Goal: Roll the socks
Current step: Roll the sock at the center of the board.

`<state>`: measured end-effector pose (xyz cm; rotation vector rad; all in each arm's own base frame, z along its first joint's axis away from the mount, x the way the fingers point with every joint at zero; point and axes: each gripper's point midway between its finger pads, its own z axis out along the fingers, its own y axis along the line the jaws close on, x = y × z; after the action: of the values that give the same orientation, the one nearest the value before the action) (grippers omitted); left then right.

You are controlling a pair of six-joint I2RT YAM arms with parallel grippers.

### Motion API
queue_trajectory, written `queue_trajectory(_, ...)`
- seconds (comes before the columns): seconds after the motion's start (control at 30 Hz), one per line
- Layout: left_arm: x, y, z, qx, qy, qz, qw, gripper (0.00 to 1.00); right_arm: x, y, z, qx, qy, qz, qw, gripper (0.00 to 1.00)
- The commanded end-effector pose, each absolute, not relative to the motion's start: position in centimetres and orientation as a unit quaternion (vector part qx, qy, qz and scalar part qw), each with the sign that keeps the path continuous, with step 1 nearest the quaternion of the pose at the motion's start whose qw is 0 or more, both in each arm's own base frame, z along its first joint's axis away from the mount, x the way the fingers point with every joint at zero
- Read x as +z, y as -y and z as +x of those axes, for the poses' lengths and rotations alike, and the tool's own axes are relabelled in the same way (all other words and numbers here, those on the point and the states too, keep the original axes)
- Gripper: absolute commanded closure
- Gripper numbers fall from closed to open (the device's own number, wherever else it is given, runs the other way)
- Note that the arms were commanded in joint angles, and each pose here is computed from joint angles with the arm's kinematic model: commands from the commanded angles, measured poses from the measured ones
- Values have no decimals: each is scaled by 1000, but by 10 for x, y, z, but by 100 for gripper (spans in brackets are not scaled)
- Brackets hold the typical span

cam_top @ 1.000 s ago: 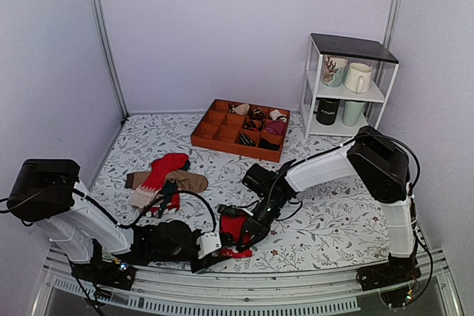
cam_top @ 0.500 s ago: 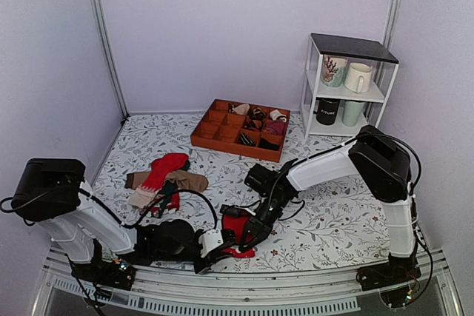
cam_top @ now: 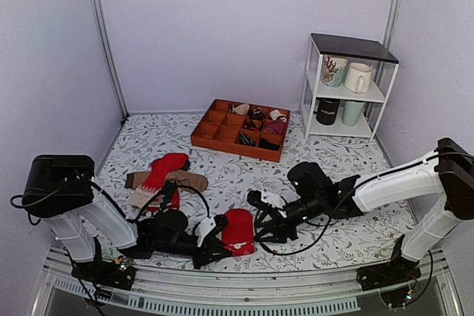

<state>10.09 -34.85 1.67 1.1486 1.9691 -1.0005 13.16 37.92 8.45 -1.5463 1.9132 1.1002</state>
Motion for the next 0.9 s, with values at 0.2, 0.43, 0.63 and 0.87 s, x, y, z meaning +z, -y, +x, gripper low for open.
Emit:
queue_trajectory(0.2,-63,301,56,-362,-833,404,112,100,71,-409,105,247,-574,-680,382,48)
queue_trajectory(0.43,-63,296,53,-369,-835,395,105,100,49,-406,102,213,-576,-701,363,48)
queue_trajectory(0.63,-65,297,53,-369,-834,398,102,100,35,-407,102,191,-587,-704,352,51)
queue_trajectory(0.87,-66,296,54,-368,-835,397,100,100,26,-406,91,197,-599,-704,328,65)
